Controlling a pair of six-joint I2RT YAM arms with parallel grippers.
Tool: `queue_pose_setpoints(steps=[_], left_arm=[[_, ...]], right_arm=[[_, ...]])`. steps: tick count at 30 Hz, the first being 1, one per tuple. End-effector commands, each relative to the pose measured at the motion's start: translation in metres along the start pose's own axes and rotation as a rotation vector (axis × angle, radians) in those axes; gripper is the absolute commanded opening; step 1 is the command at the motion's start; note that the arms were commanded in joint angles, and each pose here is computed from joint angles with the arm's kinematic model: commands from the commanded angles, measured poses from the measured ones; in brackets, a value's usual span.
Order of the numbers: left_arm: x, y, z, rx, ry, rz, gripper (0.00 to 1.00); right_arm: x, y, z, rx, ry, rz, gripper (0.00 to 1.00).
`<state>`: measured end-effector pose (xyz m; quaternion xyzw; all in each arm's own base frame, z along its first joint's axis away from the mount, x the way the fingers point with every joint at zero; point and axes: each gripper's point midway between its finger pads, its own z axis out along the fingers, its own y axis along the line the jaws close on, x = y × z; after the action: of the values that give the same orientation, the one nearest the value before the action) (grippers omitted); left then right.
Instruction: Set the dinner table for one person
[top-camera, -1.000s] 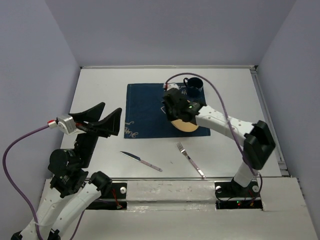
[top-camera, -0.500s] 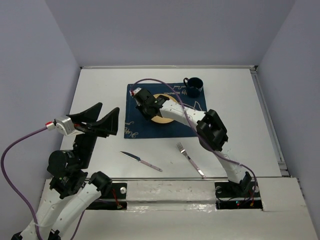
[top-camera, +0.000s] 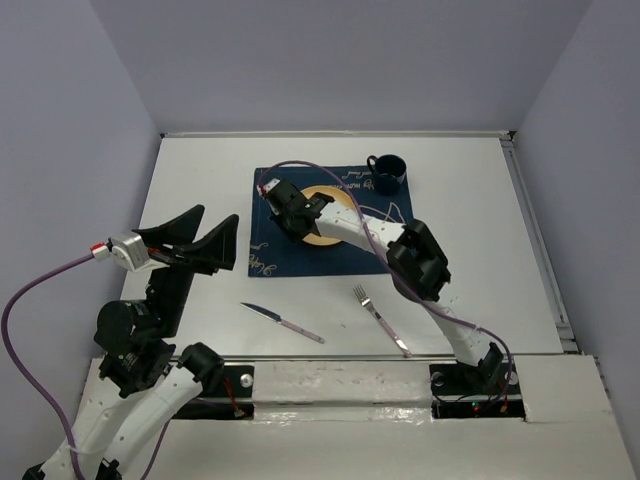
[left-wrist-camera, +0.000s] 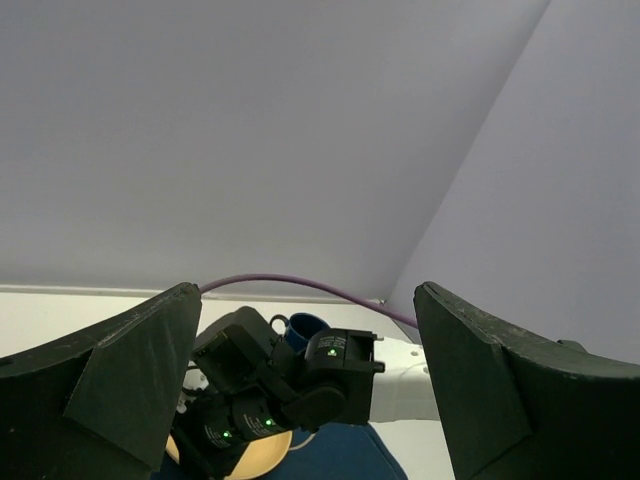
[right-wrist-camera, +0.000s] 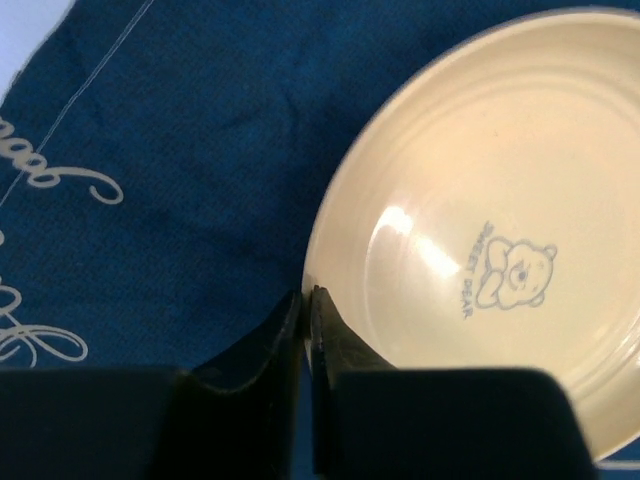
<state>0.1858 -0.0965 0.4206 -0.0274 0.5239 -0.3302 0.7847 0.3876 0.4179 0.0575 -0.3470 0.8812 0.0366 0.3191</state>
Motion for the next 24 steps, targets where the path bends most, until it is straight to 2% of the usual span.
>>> queue_pose_setpoints(steps=[1, 2, 7, 9, 10, 13, 14, 15, 17, 18, 23, 24], left_arm=[[-0.006, -0.002, 0.003, 0.007, -0.032, 0.010, 0.99], [-0.006, -0.001, 0.003, 0.003, -0.031, 0.010, 0.99], [-0.007, 0.000, 0.003, -0.002, -0.035, 0.012, 0.99], [-0.007, 0.001, 0.003, -0.005, -0.034, 0.014, 0.99], [-0.007, 0.001, 0.003, -0.008, -0.035, 0.014, 0.99], [-0.009, 0.003, 0.003, -0.017, -0.041, 0.015, 0.99], [-0.008, 0.004, 0.003, -0.021, -0.040, 0.016, 0.99], [-0.008, 0.004, 0.003, -0.021, -0.039, 0.017, 0.99], [-0.007, 0.004, 0.004, -0.022, -0.037, 0.016, 0.99], [-0.006, 0.004, 0.004, -0.025, -0.034, 0.017, 0.99], [-0.006, 0.012, 0.005, -0.066, -0.038, 0.023, 0.99], [-0.006, 0.014, 0.005, -0.076, -0.039, 0.024, 0.99]], right_arm=[[-0.002, -0.003, -0.016, 0.017, -0.015, 0.020, 0.32], [-0.003, -0.004, -0.019, 0.017, -0.018, 0.026, 0.40], [-0.028, 0.004, -0.059, -0.075, -0.128, 0.084, 0.56], [-0.020, 0.017, -0.068, -0.130, -0.130, 0.087, 0.56], [-0.034, 0.016, -0.086, -0.148, -0.197, 0.100, 0.57], [-0.014, 0.055, -0.102, -0.246, -0.227, 0.070, 0.57], [-0.012, 0.071, -0.121, -0.294, -0.250, 0.052, 0.57], [0.015, 0.082, -0.117, -0.326, -0.201, 0.041, 0.57], [0.030, 0.093, -0.126, -0.351, -0.195, 0.032, 0.57], [0.053, 0.105, -0.124, -0.363, -0.153, 0.017, 0.56], [0.095, 0.135, -0.141, -0.426, -0.106, 0.007, 0.56], [0.106, 0.150, -0.145, -0.489, -0.080, 0.001, 0.55]])
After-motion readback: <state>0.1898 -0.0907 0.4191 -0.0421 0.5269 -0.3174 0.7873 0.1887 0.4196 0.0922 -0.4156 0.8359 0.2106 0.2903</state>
